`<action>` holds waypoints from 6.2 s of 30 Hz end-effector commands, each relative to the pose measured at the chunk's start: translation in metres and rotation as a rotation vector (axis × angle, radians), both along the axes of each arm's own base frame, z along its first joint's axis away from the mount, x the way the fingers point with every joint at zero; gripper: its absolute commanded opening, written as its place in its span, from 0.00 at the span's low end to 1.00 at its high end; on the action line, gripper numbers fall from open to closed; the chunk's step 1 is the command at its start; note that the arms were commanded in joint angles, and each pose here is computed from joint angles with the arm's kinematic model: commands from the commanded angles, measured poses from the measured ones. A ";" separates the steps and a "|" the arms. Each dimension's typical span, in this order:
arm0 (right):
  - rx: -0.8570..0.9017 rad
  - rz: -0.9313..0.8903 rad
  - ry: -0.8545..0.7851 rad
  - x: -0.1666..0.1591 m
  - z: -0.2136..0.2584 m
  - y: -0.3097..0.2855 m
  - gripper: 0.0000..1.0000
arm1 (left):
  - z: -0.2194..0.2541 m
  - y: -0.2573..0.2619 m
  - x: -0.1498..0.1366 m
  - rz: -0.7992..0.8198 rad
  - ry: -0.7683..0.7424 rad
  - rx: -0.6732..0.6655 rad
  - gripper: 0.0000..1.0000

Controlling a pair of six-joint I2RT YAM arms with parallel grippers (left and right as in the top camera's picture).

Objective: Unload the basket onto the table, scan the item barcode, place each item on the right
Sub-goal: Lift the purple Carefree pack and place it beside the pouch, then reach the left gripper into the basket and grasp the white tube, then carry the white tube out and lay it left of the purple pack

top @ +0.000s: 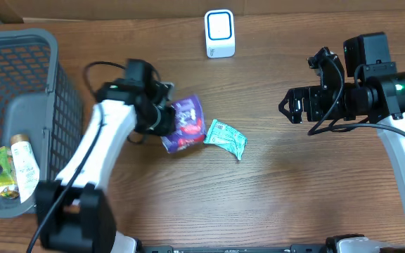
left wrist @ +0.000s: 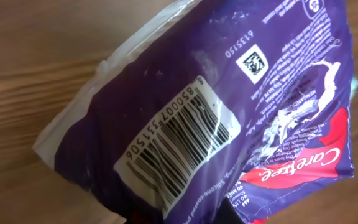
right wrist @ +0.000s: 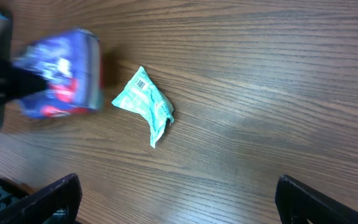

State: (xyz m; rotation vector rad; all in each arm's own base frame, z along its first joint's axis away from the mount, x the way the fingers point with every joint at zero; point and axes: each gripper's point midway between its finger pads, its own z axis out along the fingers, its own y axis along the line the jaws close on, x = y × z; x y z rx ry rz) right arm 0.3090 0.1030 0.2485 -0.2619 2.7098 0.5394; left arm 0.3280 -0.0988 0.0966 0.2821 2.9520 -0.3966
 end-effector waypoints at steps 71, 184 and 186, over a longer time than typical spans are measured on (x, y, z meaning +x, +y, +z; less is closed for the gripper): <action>0.010 0.007 -0.005 0.000 0.003 0.003 1.00 | -0.012 0.391 -0.114 1.299 -0.132 0.563 0.89; 0.006 0.007 0.027 0.001 -0.009 0.003 1.00 | 0.261 0.087 0.051 0.569 -0.469 0.162 0.87; 0.006 0.007 0.027 0.001 -0.009 0.003 1.00 | 0.275 0.128 0.031 0.694 -0.483 0.192 0.88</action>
